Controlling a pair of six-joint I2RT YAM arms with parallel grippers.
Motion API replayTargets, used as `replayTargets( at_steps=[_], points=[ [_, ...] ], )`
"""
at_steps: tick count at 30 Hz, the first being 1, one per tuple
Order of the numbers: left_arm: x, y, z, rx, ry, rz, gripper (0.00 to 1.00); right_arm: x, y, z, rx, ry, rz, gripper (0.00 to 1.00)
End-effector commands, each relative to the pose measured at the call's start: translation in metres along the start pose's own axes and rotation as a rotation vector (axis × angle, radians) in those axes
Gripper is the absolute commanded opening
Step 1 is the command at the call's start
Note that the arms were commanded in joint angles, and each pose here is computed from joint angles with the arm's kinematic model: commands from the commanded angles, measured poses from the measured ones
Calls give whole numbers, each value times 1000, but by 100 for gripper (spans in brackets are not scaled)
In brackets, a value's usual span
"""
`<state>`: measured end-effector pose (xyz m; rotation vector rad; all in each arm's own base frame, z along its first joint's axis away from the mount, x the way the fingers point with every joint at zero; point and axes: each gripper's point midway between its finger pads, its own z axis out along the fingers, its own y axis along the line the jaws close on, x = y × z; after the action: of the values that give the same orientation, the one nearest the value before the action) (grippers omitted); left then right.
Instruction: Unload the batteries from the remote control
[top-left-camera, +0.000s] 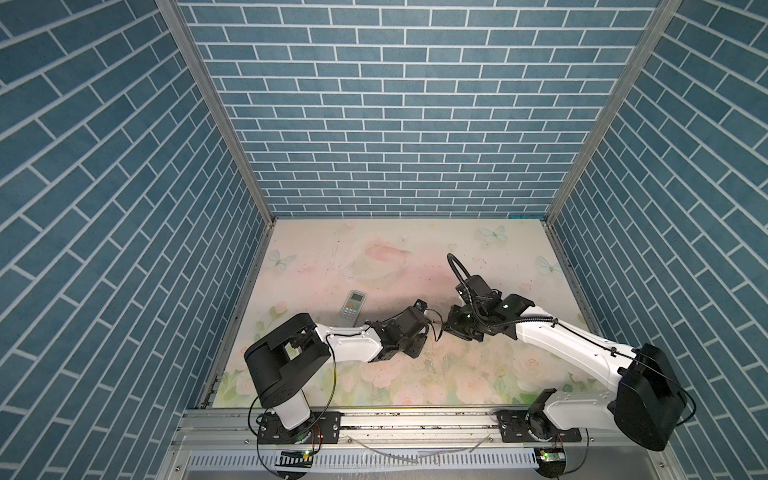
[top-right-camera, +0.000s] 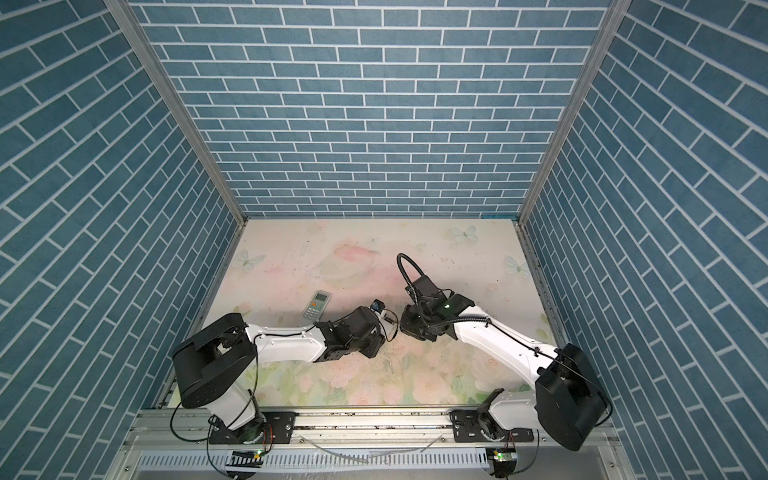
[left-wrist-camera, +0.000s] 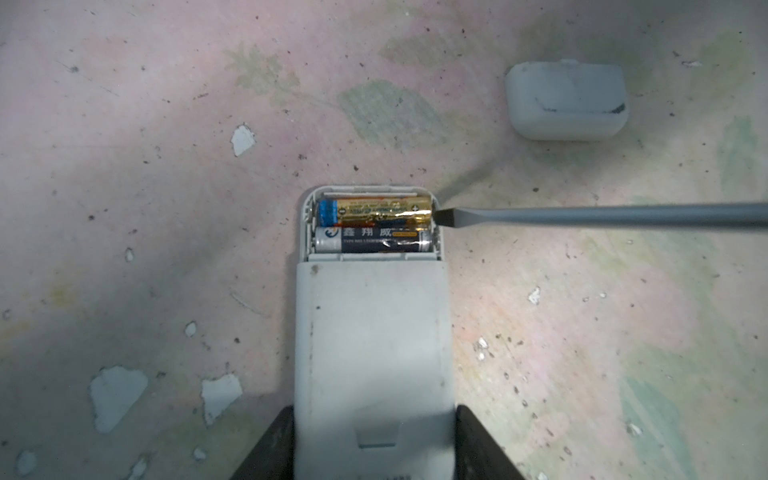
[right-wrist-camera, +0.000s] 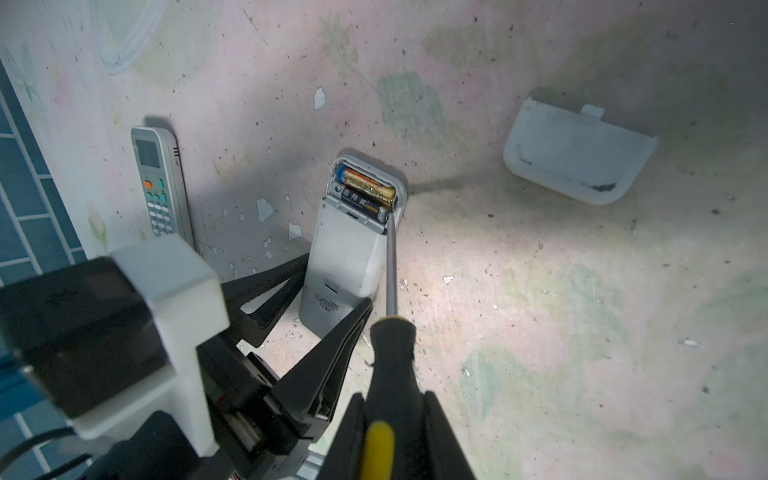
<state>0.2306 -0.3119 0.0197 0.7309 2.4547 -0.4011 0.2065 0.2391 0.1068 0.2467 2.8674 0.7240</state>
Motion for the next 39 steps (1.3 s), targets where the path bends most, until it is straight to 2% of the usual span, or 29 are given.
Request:
replayTargets(
  at_steps=[1,39],
  points=[
    [72,12,9,-24,247,10,30,7,-13,1,52,17,-3,0],
    [74,13,7,-25,259,7,27,3,-40,-5,165,2,91,0]
  ],
)
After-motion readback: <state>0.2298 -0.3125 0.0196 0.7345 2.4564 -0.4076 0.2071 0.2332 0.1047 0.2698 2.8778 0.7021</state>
